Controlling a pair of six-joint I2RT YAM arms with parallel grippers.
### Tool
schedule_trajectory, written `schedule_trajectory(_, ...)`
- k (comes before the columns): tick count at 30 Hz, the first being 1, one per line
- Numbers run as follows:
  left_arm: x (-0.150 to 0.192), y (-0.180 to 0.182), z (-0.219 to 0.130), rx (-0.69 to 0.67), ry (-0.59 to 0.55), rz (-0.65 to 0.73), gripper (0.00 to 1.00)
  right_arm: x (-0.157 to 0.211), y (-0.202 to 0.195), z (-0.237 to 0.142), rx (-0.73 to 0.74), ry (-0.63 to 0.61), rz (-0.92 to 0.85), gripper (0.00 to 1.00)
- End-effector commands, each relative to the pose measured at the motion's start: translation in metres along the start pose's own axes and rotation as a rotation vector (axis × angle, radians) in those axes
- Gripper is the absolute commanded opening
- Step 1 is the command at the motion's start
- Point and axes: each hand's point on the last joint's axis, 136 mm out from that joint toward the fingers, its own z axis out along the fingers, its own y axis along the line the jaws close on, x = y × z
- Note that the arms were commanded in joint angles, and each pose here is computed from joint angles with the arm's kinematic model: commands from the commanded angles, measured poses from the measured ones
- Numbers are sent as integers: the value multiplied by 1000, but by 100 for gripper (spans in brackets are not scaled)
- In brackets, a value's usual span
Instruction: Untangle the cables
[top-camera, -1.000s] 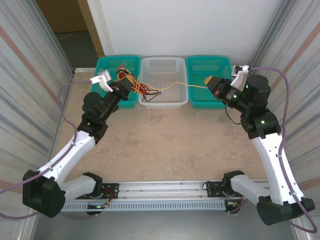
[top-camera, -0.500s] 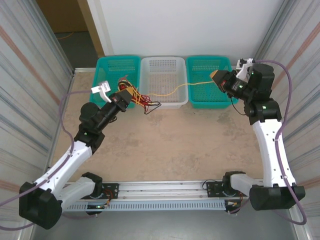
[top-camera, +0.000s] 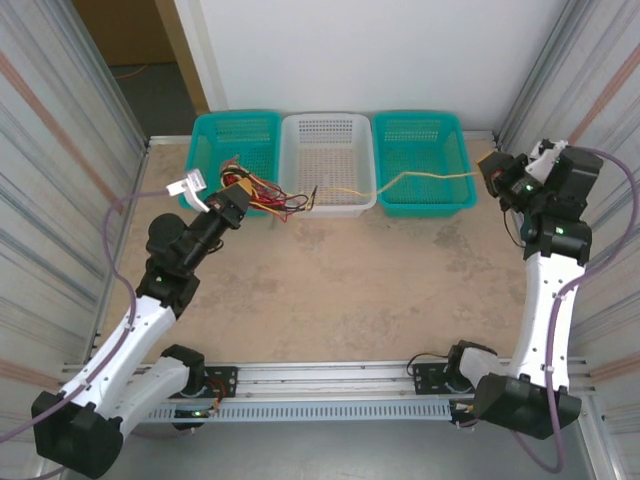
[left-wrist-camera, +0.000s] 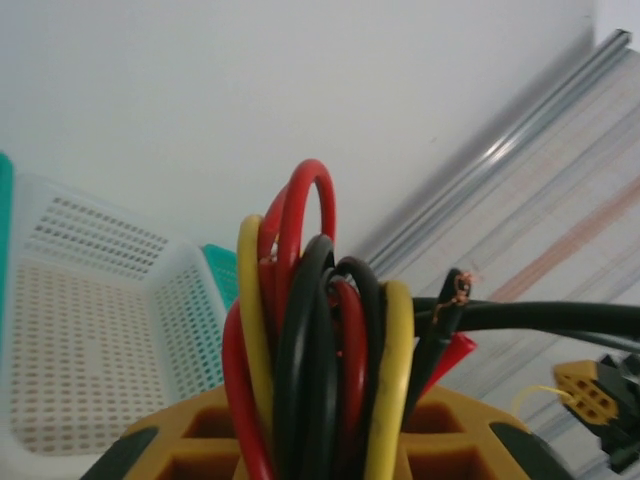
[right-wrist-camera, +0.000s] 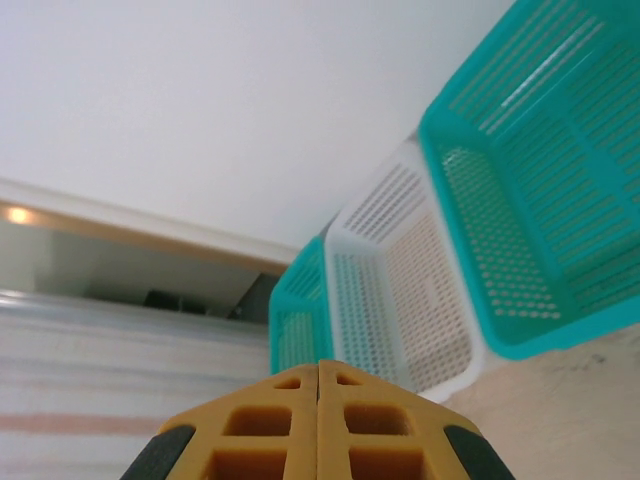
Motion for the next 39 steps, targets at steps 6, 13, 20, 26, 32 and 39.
schedule_trajectory(6,3,30,-18,-153,5,50,0,-25,-3,-29,65,-147,-49,0)
schedule_trajectory(13,39,51,-22,-243,210,96,0,-34,18,-44,56,-189,-113,0)
schedule_trajectory(20,138,9,6,-130,463,176,0,-25,24,-49,41,-182,-140,0)
schedule_trajectory(26,212,-12,33,-125,623,255,0,-19,25,-50,45,-172,-153,0)
schedule_trajectory(32,238,-2,50,-237,719,272,52,-14,29,-47,37,-148,-165,0)
schedule_trajectory(39,222,-1,30,-232,735,361,99,-8,24,-40,75,-126,-207,0)
